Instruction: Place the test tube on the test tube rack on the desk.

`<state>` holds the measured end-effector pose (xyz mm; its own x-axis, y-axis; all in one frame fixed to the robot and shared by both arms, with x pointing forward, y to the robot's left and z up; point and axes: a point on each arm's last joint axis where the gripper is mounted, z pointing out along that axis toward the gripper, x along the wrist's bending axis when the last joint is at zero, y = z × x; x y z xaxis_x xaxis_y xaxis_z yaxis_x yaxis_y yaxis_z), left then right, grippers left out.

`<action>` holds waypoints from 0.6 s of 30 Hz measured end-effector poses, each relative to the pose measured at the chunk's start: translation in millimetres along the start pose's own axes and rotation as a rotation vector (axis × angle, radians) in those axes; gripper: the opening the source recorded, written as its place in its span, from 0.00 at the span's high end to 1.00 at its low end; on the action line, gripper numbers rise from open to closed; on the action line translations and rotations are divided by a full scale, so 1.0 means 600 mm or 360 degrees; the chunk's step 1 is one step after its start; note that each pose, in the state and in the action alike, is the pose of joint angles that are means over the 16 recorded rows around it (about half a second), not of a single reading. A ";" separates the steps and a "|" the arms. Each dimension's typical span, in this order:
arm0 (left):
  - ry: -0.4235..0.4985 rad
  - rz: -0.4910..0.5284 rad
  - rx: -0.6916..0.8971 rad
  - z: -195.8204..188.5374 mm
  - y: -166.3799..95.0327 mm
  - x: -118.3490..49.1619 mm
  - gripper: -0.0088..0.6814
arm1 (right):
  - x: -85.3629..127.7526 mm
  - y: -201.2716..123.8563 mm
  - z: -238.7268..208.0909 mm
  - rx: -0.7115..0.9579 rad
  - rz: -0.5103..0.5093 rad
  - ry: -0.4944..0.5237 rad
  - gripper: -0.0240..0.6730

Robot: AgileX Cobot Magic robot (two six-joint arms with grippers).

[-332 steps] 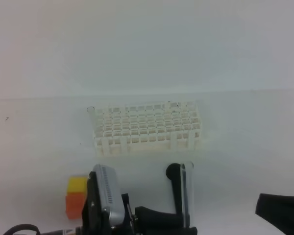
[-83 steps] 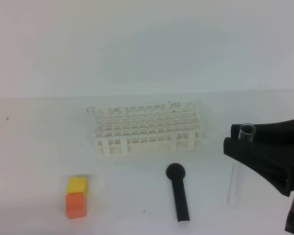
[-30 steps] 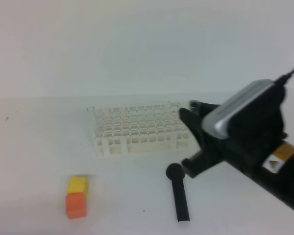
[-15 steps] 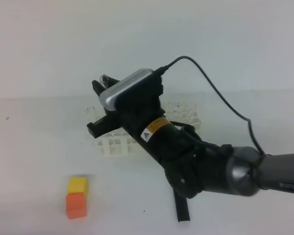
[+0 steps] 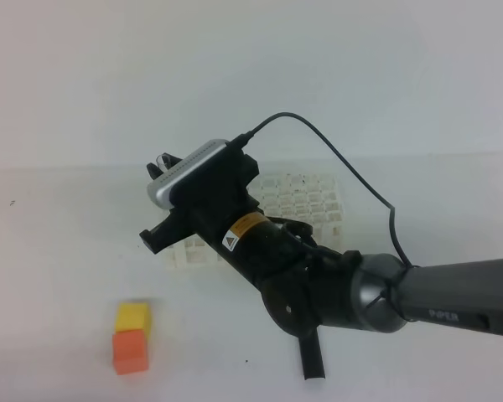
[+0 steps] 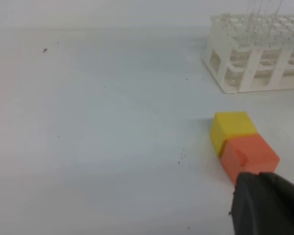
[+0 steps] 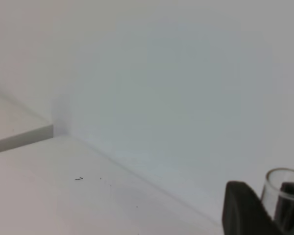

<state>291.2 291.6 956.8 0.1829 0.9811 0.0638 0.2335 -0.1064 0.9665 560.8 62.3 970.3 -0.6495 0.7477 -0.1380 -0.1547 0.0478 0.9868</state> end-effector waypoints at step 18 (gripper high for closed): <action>0.0000 0.0000 0.0000 0.000 0.000 0.000 0.99 | 0.002 -0.023 0.002 0.0073 -0.0015 -0.0010 0.70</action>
<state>291.2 291.6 956.8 0.1829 0.9811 0.0638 0.2335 -0.1064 0.9665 563.3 63.4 956.7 -0.6437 0.7510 -0.1470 -0.1263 0.0852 0.9883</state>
